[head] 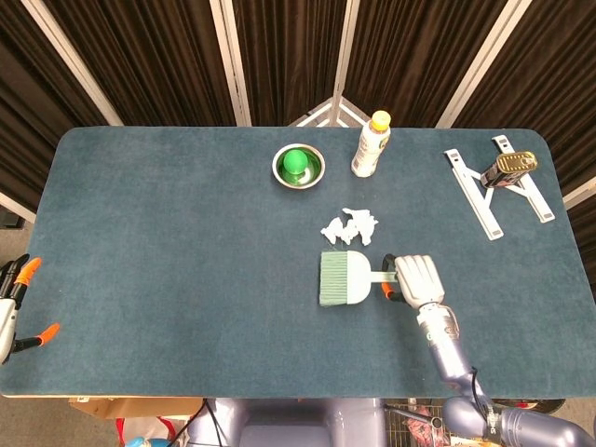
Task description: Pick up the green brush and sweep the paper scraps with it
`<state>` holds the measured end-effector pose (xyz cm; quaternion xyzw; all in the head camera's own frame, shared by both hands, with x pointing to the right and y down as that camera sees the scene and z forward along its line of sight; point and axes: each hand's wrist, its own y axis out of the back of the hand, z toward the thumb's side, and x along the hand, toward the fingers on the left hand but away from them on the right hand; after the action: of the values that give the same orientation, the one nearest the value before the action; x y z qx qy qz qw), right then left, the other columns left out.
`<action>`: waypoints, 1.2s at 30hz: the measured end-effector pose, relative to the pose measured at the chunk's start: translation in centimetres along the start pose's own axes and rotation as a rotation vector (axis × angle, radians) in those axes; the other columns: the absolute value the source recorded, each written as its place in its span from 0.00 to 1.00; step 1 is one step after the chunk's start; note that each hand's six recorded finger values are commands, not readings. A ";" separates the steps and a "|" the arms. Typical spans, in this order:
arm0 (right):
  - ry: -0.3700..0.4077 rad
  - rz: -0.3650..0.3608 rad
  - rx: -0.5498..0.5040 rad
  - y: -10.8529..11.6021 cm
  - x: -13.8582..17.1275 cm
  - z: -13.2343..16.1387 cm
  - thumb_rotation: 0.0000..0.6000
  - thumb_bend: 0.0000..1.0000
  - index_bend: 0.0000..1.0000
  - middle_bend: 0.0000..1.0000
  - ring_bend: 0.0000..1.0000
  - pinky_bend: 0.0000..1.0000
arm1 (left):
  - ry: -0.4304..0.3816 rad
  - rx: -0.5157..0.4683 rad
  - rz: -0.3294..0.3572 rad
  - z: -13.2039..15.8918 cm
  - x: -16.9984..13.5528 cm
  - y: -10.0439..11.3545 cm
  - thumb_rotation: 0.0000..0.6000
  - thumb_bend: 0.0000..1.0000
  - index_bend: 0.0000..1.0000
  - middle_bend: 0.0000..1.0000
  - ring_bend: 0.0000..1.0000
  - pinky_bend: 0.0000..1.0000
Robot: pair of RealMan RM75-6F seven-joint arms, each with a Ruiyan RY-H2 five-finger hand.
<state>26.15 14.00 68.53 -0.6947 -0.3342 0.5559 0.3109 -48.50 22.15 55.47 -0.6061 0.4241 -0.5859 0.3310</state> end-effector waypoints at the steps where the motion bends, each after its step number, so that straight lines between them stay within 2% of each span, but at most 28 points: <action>1: -0.002 -0.006 0.002 0.4 -0.1 0.0 1.00 0.55 0.90 1.00 1.00 1.00 | 0.000 -0.001 -0.001 0.0 0.0 0.0 1.00 0.00 0.00 0.00 0.00 0.03; 7: 0.002 -0.039 0.027 2.8 -1.2 0.4 1.00 0.55 0.90 1.00 1.00 1.00 | 0.005 -0.008 -0.007 -0.1 0.1 0.0 1.00 0.00 0.00 0.00 0.00 0.03; 12: -0.006 -0.043 0.049 3.8 -3.0 1.2 1.00 0.55 0.90 1.00 1.00 1.00 | 0.004 -0.010 -0.015 0.0 0.1 -0.1 1.00 0.00 0.00 0.00 0.00 0.03; 30: -0.053 -0.016 0.178 3.3 -9.5 2.5 1.00 0.55 0.91 1.00 1.00 1.00 | 0.030 -0.073 -0.060 -0.6 0.7 -0.3 1.00 0.00 0.00 0.00 0.00 0.03; 36: -0.092 -0.020 0.246 3.4 -10.5 0.8 1.00 0.55 0.91 1.00 1.00 1.00 | 0.034 -0.089 -0.069 -0.6 0.7 -0.4 1.00 0.00 0.00 0.00 0.00 0.03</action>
<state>24.09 3.55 71.52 -0.6217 -0.2844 0.6206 0.3839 -49.05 21.74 56.16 -0.6242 0.4342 -0.5879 0.2761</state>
